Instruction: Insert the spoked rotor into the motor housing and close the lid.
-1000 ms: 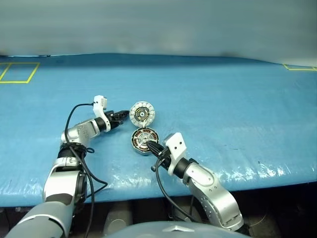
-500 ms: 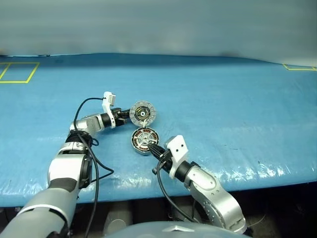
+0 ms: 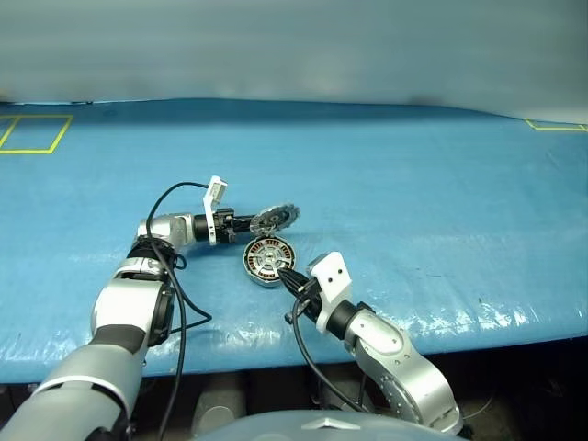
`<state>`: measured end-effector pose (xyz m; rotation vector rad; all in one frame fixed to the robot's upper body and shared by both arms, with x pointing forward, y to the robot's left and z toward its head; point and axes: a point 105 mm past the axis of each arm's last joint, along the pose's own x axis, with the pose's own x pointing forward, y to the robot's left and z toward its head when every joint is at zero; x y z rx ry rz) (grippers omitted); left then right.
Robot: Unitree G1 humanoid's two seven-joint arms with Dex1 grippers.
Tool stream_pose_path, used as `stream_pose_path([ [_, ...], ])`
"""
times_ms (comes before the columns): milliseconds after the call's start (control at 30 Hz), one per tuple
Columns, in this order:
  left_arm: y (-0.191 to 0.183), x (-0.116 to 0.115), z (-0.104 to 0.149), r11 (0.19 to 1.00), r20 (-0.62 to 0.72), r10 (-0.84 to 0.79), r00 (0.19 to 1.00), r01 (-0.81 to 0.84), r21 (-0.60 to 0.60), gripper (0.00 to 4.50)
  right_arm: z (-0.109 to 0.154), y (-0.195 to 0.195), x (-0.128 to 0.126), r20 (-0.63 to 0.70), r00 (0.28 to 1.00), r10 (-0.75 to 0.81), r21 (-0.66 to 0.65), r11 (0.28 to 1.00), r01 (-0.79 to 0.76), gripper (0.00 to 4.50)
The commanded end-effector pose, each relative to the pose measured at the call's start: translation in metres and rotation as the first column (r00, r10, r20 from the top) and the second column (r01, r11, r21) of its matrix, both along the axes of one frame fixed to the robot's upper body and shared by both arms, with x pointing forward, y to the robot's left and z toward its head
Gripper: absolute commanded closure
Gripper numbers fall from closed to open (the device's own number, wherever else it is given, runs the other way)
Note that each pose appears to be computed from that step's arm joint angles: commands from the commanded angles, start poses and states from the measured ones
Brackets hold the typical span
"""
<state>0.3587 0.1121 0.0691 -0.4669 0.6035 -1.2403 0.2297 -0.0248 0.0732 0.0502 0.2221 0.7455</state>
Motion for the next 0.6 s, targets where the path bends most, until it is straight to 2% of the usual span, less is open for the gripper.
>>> stream_pose_path([
  [33,-0.001,0.001,0.013,0.997,0.051,-0.07,0.996,0.068,0.03,4.5,0.017,0.0,0.002,0.051,0.999,-0.006,0.032,0.999,0.005,4.49],
  [267,0.008,0.0,0.018,0.994,0.094,-0.091,0.991,0.085,0.065,4.5,0.015,-0.009,0.002,0.045,0.998,-0.034,0.016,0.999,0.033,4.49],
  [433,0.02,0.001,0.035,0.996,0.214,-0.072,0.974,0.061,0.058,4.5,0.008,-0.029,-0.003,0.016,0.999,-0.044,-0.028,0.999,0.044,4.49],
  [600,0.026,-0.017,0.043,0.991,0.314,-0.109,0.943,0.08,0.106,4.5,0.002,-0.038,-0.014,-0.031,0.999,0.022,-0.065,0.998,-0.024,4.49],
])
